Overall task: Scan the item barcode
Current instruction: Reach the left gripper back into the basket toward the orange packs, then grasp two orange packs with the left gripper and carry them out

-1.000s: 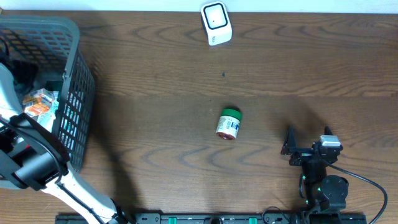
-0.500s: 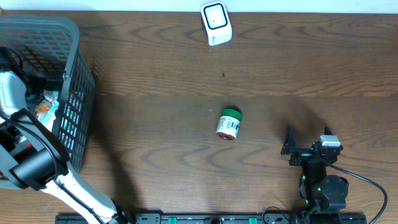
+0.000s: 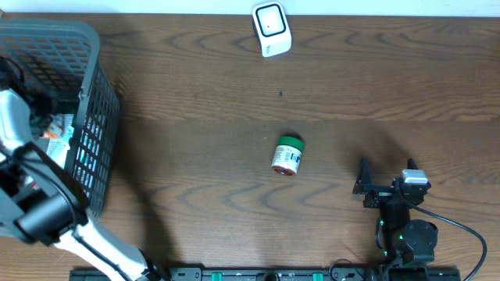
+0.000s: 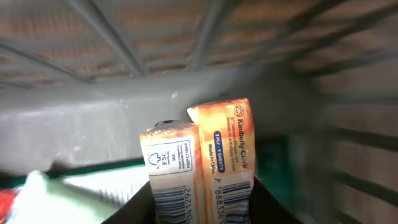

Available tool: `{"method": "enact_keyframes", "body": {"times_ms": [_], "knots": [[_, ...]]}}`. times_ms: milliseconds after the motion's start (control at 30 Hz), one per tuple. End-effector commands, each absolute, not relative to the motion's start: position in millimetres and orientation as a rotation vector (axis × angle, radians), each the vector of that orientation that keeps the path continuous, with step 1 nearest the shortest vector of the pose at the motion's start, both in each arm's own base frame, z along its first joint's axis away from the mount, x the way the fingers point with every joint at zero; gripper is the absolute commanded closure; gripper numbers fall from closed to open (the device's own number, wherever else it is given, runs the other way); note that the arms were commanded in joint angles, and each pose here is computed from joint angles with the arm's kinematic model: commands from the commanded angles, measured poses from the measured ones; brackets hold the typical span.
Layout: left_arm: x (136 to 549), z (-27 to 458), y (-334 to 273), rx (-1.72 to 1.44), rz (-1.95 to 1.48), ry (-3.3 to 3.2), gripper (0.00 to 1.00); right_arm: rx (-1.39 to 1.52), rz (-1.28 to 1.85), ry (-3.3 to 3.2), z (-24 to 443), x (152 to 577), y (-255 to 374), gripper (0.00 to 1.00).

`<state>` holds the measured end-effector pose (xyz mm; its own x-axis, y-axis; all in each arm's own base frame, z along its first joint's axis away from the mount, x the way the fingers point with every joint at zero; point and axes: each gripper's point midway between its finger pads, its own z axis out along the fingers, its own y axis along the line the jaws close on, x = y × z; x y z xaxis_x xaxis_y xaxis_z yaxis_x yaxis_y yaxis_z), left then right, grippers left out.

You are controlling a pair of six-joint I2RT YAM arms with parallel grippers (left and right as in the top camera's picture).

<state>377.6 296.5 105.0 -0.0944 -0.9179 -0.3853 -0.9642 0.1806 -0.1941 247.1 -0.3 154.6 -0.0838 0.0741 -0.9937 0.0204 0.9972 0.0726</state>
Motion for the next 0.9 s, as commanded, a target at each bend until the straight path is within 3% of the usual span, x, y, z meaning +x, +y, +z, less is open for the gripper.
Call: {"method": "enact_keyframes", "body": {"times_ms": [0,200,367,600,867], "knots": [[374,245,295,-1.587,0.094,1.789,0.64,0.088,0.048,1.658,153,247,-1,0.01],[328,361,242,-1.415,0.017,1.633,0.63,0.088,0.048,1.658,153,247,-1,0.01],[303,395,143,-1.113,-0.164,1.824,0.63,0.088,0.048,1.658,153,247,-1,0.01],[280,342,18,-0.747,-0.288,2.293,0.62,0.088,0.048,1.658,153,247,-1,0.01],[280,245,-67,-0.433,-0.297,2.717,0.62,0.088,0.048,1.658,153,247,-1,0.01]]}}
